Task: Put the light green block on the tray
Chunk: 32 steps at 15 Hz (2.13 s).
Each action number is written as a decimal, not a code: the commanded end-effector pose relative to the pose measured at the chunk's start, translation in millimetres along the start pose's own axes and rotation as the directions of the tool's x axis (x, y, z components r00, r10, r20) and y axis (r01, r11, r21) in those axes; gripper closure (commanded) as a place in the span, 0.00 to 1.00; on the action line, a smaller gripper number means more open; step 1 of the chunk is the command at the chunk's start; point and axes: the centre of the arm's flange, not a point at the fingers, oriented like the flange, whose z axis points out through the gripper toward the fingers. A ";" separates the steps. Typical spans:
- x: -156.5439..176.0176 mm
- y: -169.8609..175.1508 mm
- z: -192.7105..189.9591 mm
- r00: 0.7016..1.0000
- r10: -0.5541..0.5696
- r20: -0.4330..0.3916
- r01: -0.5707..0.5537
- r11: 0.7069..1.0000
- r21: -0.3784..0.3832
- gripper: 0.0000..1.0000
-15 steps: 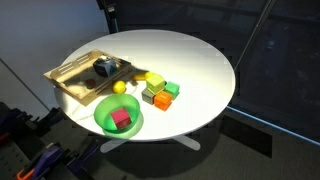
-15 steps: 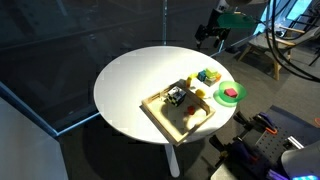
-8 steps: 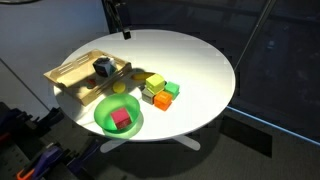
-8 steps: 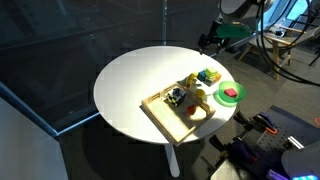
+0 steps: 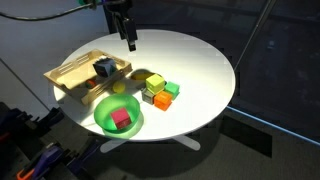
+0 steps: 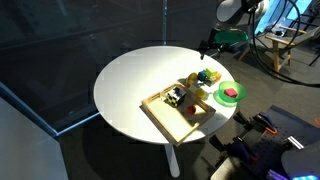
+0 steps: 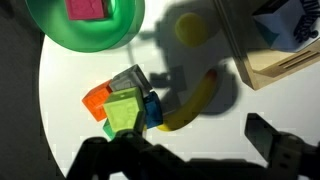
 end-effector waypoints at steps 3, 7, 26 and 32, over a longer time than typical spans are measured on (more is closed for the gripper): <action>1.8 0.1 -0.6 1.000 0.001 -0.002 -0.001 1.000 0.000 0.00; 1.9 0.0 -0.8 1.000 0.001 -0.003 -0.001 1.000 0.000 0.00; 52.7 83.8 55.9 0.996 -0.083 -0.024 0.083 0.996 -0.021 0.00; 65.5 87.3 80.8 0.987 -0.161 -0.005 0.161 0.987 -0.010 0.00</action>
